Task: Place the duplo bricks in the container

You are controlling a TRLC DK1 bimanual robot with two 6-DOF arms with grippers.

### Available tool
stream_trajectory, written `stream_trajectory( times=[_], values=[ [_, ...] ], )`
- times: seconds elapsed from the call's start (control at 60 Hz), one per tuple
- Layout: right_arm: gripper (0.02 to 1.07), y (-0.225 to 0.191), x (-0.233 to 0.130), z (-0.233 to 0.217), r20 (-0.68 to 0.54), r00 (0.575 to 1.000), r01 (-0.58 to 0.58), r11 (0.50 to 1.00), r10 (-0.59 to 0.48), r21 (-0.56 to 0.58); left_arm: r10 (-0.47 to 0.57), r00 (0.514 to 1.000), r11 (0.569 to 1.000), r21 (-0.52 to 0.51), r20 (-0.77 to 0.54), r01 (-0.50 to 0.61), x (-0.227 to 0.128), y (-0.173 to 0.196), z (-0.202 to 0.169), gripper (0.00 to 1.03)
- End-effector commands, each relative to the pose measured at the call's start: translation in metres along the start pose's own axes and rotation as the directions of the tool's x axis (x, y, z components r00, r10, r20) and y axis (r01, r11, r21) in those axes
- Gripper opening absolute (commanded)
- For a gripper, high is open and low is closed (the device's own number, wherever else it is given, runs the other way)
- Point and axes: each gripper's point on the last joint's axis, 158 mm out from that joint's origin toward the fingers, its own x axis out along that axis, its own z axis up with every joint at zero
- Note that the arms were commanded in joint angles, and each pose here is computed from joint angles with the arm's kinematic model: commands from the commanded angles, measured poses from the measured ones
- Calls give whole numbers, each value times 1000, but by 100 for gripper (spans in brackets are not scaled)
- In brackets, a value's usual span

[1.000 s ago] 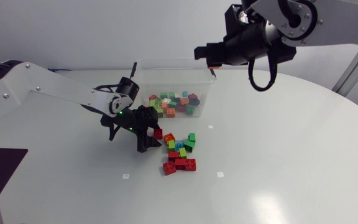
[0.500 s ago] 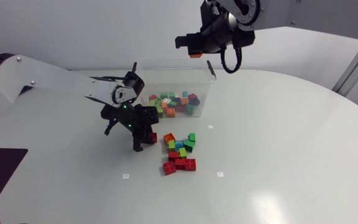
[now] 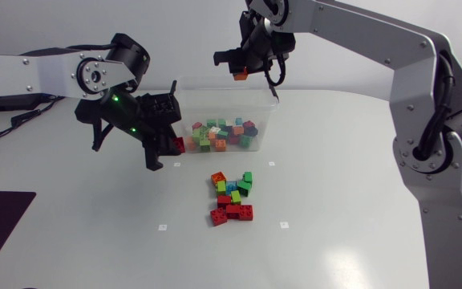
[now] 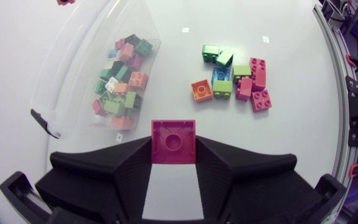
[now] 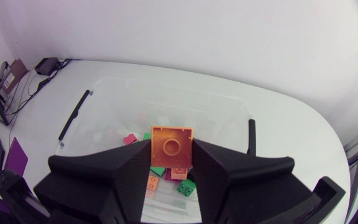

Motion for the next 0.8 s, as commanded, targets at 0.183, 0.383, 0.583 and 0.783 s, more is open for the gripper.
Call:
stream_trajectory(
  times=[0.183,0.383,0.583,0.783],
  values=[
    [77,-7,20,-18,-65,998,17,1000,-17,2,43,999,998,-39,22,-42,-18,13,9,29],
    [103,-13,12,-13,-46,998,50,999,-50,1,127,989,988,-92,73,-120,-30,40,24,30],
    [103,-10,-35,-6,5,998,57,998,-57,-16,290,936,946,-205,197,-250,-53,96,55,31],
    [103,-16,-66,-41,-25,998,51,998,-52,-43,326,913,925,-281,247,-254,-34,132,74,31]
  ],
)
